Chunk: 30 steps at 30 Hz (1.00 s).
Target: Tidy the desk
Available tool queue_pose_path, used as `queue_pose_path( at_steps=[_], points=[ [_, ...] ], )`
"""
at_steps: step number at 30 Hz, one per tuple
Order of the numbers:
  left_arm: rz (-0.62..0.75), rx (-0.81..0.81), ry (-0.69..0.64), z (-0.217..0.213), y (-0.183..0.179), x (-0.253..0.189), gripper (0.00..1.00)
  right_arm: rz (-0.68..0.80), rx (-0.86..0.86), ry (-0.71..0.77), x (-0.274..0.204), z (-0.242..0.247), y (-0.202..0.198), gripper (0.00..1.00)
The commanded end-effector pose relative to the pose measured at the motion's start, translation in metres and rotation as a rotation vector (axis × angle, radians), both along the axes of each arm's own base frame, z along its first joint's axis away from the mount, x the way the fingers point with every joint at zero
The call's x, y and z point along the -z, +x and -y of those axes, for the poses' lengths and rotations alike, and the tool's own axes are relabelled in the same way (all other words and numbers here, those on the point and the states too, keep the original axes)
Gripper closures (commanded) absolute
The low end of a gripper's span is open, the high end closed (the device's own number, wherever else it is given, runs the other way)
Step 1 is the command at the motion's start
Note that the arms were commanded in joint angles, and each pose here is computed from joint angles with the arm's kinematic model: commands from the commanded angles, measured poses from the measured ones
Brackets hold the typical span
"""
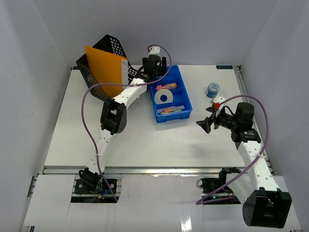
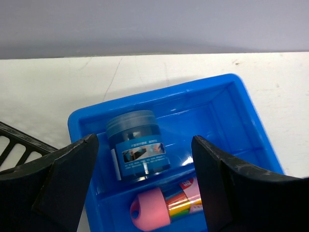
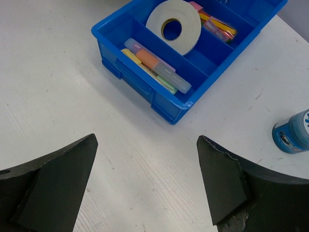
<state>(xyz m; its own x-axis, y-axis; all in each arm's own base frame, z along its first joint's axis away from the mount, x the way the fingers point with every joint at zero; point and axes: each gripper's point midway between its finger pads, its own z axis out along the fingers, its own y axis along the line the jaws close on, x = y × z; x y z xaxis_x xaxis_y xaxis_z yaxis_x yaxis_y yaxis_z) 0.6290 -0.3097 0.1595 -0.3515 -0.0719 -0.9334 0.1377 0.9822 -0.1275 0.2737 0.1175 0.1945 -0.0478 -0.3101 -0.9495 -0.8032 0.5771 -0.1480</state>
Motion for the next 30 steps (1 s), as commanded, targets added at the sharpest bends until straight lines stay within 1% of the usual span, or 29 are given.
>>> queue_pose_path(
  at_steps=[1,3,5,7,9,11,14,16,18,19,20,22,23,25,30],
  points=[
    [0.137,0.109,-0.184,0.010,-0.031,-0.136,0.12,0.000,0.036,0.019,-0.006,0.004,0.008,0.10],
    [0.109,0.216,-0.238,0.023,-0.052,-0.147,0.13,-0.018,0.077,0.022,-0.006,0.009,0.016,0.10],
    [0.083,0.277,-0.288,0.024,-0.078,-0.160,0.12,-0.065,0.156,0.029,-0.002,0.017,0.029,0.10],
    [0.040,0.414,-0.341,0.031,-0.121,-0.165,0.11,-0.097,0.293,0.030,-0.008,0.034,0.052,0.10],
    [0.005,0.489,-0.382,0.029,-0.157,-0.166,0.08,-0.107,0.421,0.038,-0.016,0.051,0.071,0.10],
    [-0.017,0.556,-0.409,0.024,-0.190,-0.164,0.03,-0.081,0.532,0.042,-0.028,0.068,0.092,0.10],
    [-0.004,0.608,-0.425,0.003,-0.243,-0.159,0.02,-0.021,0.620,0.046,-0.036,0.083,0.112,0.10],
    [-0.009,0.621,-0.424,-0.015,-0.280,-0.148,0.02,0.006,0.674,0.043,-0.038,0.093,0.127,0.10],
    [-0.020,0.623,-0.413,-0.034,-0.313,-0.134,0.02,-0.035,0.713,0.025,-0.022,0.100,0.143,0.10],
    [-0.052,0.618,-0.405,-0.043,-0.328,-0.115,0.02,-0.038,0.723,0.025,-0.024,0.102,0.153,0.10],
    [-0.059,0.618,-0.408,-0.051,-0.344,-0.108,0.02,-0.046,0.728,0.027,-0.026,0.103,0.163,0.10],
    [-0.023,0.631,-0.430,-0.067,-0.375,-0.111,0.02,-0.093,0.738,0.025,-0.015,0.105,0.182,0.10],
    [-0.042,0.627,-0.434,-0.073,-0.386,-0.104,0.02,-0.129,0.740,0.020,-0.003,0.105,0.192,0.10],
    [-0.060,0.619,-0.456,-0.085,-0.409,-0.095,0.02,-0.148,0.749,0.028,0.000,0.106,0.209,0.10],
    [-0.073,0.618,-0.500,-0.102,-0.446,-0.082,0.02,-0.192,0.757,0.029,0.011,0.107,0.245,0.10]
  ],
)
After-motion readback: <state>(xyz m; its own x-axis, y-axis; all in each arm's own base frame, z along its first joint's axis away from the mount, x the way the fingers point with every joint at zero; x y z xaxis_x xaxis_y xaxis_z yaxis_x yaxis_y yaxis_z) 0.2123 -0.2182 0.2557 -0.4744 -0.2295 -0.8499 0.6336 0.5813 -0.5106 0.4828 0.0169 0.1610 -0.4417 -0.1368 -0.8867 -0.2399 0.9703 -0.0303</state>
